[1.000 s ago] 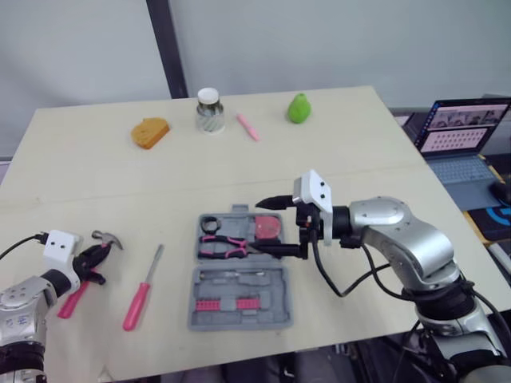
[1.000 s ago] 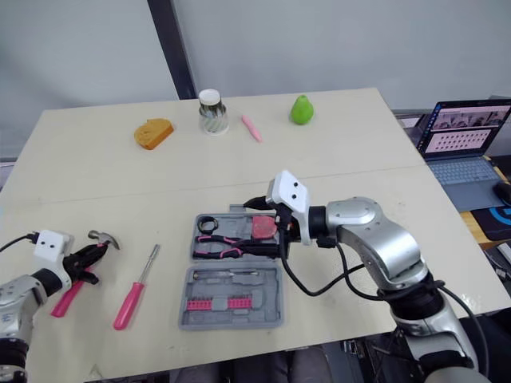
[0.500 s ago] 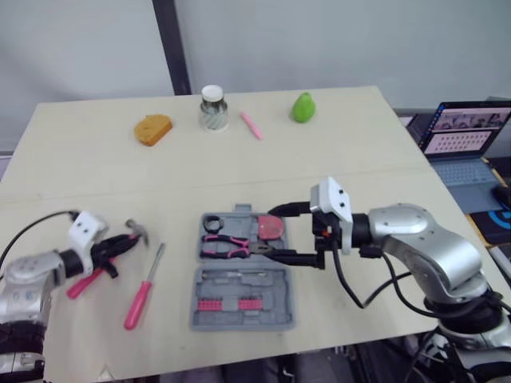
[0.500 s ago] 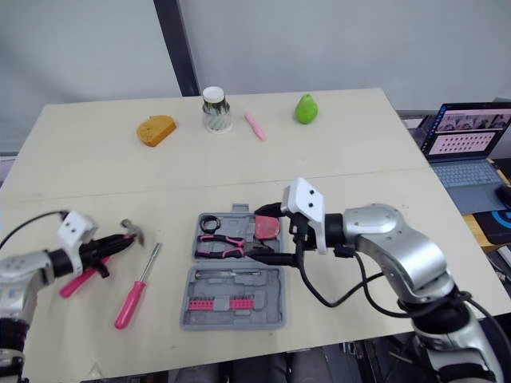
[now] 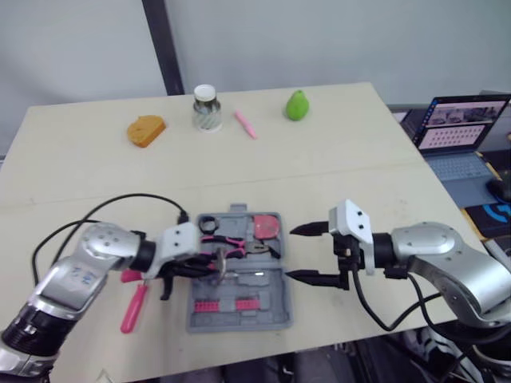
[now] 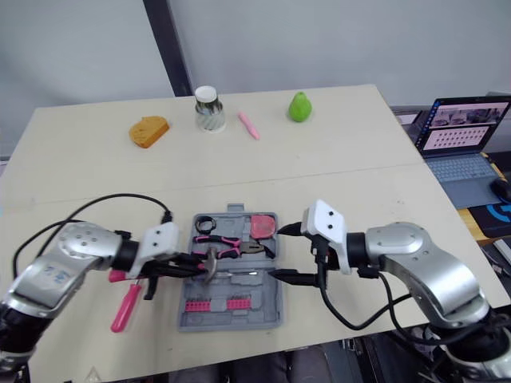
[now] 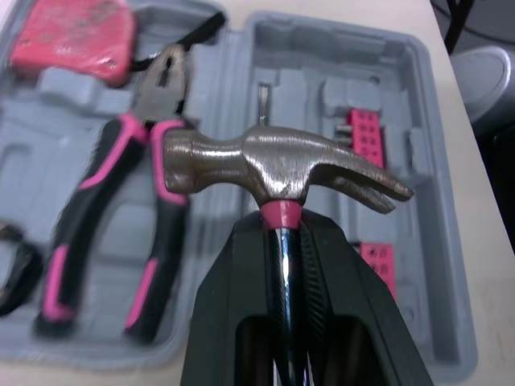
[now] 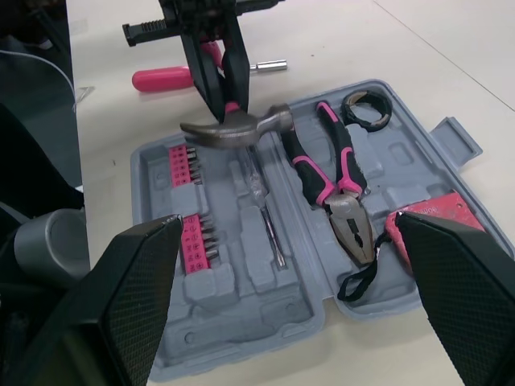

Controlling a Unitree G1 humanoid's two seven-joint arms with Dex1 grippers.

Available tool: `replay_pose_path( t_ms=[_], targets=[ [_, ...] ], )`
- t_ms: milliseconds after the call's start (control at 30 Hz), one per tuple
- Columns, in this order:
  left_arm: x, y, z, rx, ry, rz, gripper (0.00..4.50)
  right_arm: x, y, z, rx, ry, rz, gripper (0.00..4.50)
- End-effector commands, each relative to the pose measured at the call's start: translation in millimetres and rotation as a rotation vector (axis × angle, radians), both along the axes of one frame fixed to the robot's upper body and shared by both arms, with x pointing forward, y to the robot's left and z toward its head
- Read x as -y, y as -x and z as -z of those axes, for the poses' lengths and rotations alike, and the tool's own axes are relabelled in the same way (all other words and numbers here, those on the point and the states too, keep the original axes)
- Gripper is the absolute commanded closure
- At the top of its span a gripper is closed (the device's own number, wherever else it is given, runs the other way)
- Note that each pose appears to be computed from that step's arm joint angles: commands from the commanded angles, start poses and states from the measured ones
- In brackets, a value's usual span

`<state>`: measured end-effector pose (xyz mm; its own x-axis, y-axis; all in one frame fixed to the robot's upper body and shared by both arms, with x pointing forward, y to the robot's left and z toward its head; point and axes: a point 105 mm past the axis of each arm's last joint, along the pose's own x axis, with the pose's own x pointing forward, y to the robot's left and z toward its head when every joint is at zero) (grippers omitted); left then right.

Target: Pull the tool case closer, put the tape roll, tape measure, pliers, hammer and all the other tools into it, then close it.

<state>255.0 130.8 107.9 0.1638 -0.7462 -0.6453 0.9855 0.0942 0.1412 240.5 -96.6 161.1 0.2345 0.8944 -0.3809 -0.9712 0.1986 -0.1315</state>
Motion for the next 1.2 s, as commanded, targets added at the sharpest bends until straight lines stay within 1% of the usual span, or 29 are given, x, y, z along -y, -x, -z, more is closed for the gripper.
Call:
replay_pose_path(
  t_ms=[33, 167, 300, 400, 500, 600, 767, 867, 1000, 1200],
  targets=[
    [22, 5, -6, 0.035, -0.025, 0.066, 4.48, 2, 5, -7, 0.031, -0.001, 0.000, 0.00],
    [32, 7, -1, 0.043, -0.067, 0.077, 4.48, 2, 5, -6, 0.027, -0.005, 0.017, 0.00],
    [42, 6, 0, 0.033, -0.054, 0.057, 4.48, 2, 6, -4, 0.023, -0.010, 0.029, 0.00],
    [48, 5, 3, 0.035, -0.067, 0.042, 4.48, 1, 7, -4, 0.021, -0.014, 0.036, 0.00],
    [60, 10, 3, 0.026, -0.056, 0.058, 4.48, 1, 8, -3, 0.021, -0.016, 0.041, 0.00],
    [67, 11, 3, 0.015, -0.049, 0.037, 4.48, 1, 10, -2, 0.016, -0.019, 0.048, 0.00],
    [73, 11, 13, -0.005, -0.055, 0.003, 4.48, 2, 13, -1, 0.008, -0.019, 0.059, 0.00],
    [84, 10, 14, -0.022, -0.041, -0.017, 4.48, 3, 15, 0, 0.005, -0.017, 0.066, 0.00],
    [99, 17, 14, -0.037, -0.028, 0.035, 4.48, 3, 16, 0, 0.001, -0.019, 0.069, 0.00],
    [105, 15, 15, -0.038, -0.036, 0.040, 4.48, 3, 16, -1, 0.002, -0.021, 0.079, 0.00]
  ],
)
